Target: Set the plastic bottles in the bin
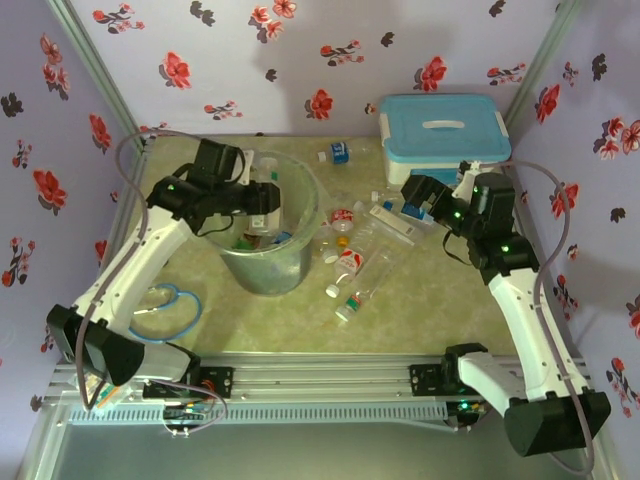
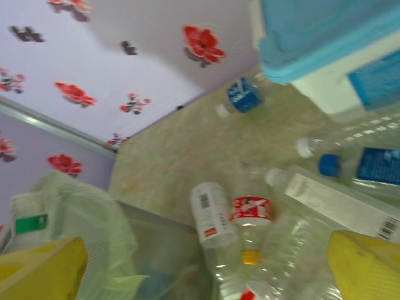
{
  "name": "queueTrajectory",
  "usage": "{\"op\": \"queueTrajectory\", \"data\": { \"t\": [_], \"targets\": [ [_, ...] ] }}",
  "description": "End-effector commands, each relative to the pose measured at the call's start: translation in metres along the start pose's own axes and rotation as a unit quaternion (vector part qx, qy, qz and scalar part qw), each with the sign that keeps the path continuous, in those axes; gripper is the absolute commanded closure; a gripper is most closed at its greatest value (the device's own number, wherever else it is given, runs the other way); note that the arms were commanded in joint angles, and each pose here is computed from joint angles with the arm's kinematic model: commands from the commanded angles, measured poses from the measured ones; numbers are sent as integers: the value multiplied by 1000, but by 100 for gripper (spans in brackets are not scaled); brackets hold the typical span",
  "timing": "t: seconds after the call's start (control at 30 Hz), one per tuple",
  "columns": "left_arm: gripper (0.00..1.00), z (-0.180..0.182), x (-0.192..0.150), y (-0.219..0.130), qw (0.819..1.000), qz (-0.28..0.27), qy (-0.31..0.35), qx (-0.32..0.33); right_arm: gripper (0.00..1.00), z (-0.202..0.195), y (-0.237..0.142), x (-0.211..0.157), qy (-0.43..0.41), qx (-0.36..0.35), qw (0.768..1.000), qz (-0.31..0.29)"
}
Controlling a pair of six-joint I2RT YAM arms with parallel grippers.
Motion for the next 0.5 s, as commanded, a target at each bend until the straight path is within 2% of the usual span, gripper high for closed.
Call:
{"op": "queueTrajectory", "data": {
  "t": [0.0,0.23,0.47],
  "targets": [
    [53,3,-9,15,1000,16,12,24,1,-20,1,3,8,-48,999,-6],
    [52,9,-40,59,998,55,8,20,1,-29,4,1,17,-60,998,-2],
    [52,13,-61,83,997,75,-3,19,1,-34,5,-2,23,-66,998,2]
  ]
}}
Point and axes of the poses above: each hand's point on the last joint's axis, 136 mm out from that joint toward the fingers, its own y axis out along the fingers, its own z axis along the line the jaws close on, x = y × z, the point moved 4 cm from there along -y, back along the fingers, and after that the axes turned 10 degrees about y, right-handed, at the moved point
